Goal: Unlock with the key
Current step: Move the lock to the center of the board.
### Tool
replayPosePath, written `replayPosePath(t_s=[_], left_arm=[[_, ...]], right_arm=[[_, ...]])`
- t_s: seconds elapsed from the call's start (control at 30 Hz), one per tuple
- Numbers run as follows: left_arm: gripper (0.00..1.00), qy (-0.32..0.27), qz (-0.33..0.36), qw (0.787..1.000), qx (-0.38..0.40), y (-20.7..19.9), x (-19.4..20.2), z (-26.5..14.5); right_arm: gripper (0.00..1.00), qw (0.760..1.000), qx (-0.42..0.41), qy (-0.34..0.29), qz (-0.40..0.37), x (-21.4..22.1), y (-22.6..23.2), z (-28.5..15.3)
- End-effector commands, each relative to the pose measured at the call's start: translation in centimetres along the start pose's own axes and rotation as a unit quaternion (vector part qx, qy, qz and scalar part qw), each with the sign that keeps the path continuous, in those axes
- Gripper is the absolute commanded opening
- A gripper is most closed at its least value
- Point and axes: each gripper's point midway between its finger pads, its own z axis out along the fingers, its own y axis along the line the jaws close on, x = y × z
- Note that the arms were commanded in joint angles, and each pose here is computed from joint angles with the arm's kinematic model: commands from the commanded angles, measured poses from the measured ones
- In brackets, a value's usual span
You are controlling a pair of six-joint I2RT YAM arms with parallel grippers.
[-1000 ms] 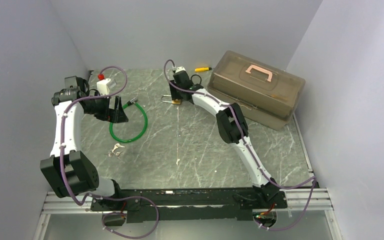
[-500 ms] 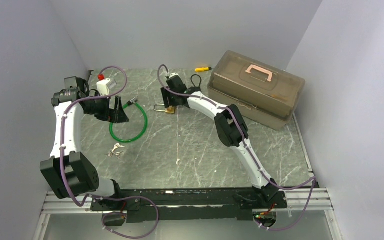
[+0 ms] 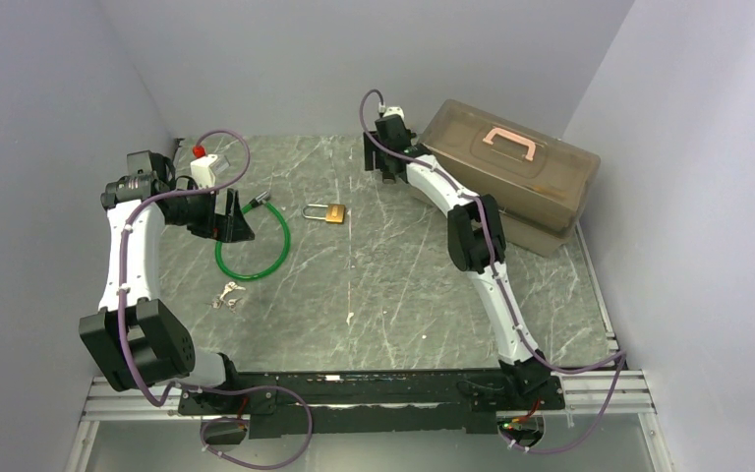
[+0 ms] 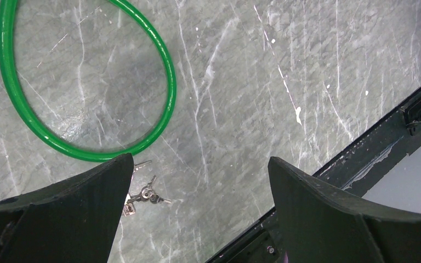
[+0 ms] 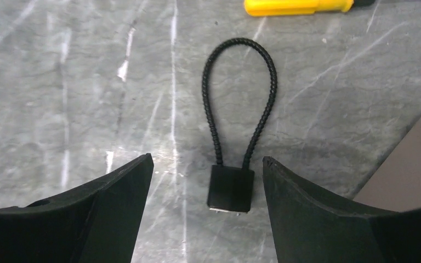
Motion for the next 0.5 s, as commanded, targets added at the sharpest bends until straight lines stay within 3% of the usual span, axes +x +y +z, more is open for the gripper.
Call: replayPosePath(t_s=[0.0, 0.3, 0.47], left_arm=[[0.99, -0.010, 0.005, 1.000, 0.013, -0.4, -0.1, 0.0], [0.99, -0.009, 0.002, 1.000, 0.014, 0.0, -0.3, 0.3], [0.99, -0.005, 0.004, 1.000, 0.009, 0.3, -0.2, 0.5]], right_arm=[[0.76, 1.000, -0.003, -0.004, -0.018, 0.3, 0.1, 1.2], [0.76, 0.999, -0.029, 0.017, -0.010, 2.4, 0.5, 2.8], [0.67, 0.999, -0.026, 0.027, -0.001, 3.0, 0.5, 3.0]])
